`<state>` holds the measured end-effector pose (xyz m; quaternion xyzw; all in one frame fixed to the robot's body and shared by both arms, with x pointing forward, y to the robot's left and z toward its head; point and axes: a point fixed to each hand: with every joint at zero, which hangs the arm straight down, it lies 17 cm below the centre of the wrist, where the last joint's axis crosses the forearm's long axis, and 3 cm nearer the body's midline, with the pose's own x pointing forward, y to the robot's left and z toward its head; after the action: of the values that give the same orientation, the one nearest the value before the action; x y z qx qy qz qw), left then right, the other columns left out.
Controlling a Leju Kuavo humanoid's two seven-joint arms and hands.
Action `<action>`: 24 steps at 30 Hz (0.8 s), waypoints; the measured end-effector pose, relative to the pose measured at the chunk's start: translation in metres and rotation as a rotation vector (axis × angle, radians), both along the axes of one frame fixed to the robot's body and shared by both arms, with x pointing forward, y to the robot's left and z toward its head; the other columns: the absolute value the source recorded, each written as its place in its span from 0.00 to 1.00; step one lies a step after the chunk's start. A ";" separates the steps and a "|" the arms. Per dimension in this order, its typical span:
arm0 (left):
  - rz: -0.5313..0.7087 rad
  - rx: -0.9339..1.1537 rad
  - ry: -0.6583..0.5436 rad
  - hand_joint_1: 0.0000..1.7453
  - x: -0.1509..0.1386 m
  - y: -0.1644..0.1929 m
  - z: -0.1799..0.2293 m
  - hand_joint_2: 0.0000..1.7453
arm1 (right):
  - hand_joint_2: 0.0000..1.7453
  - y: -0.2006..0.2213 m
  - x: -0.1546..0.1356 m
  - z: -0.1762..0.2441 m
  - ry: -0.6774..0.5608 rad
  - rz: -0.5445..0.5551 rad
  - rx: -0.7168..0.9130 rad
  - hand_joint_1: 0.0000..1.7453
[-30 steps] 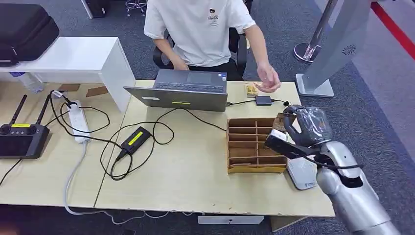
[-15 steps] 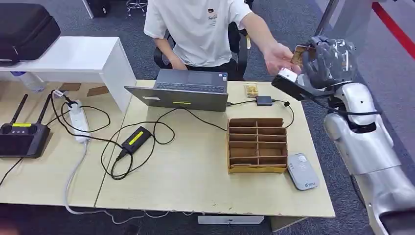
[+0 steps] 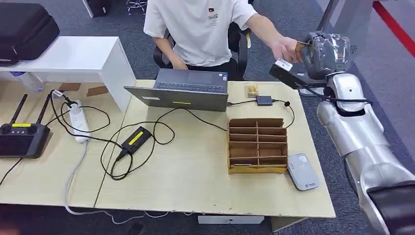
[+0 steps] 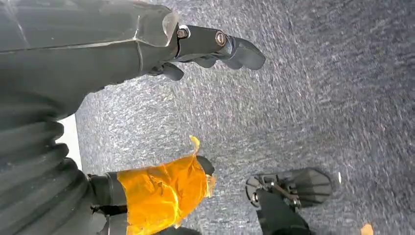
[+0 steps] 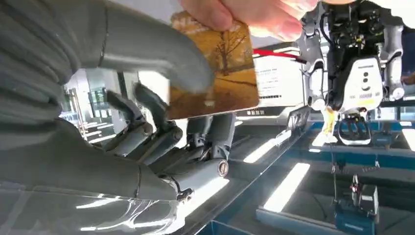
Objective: Pass the card to the sensor for recognition and then transmit it.
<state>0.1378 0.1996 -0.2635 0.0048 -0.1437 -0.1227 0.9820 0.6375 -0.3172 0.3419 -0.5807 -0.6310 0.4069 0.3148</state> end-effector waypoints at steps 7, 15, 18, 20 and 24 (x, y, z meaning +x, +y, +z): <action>0.015 0.006 -0.005 0.00 0.001 0.002 0.000 1.00 | 1.00 -0.002 0.002 -0.018 0.033 -0.006 -0.010 0.00; 0.012 0.003 0.002 0.00 0.000 0.001 0.000 1.00 | 1.00 -0.007 0.003 -0.029 0.057 -0.018 -0.027 0.00; 0.012 0.002 0.003 0.00 -0.001 0.002 0.000 1.00 | 1.00 -0.017 0.005 -0.032 0.073 -0.043 -0.041 0.00; 0.012 0.002 0.005 0.00 -0.001 0.002 -0.001 1.00 | 1.00 -0.034 0.008 -0.032 0.096 -0.090 -0.053 0.00; 0.014 0.004 0.008 0.00 -0.003 0.004 -0.001 1.00 | 1.00 -0.090 0.011 -0.030 0.150 -0.211 -0.097 0.00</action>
<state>0.1347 0.2034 -0.2648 0.0075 -0.1393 -0.1161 0.9834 0.6481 -0.4070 0.3122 -0.6264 -0.5206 0.4439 0.3735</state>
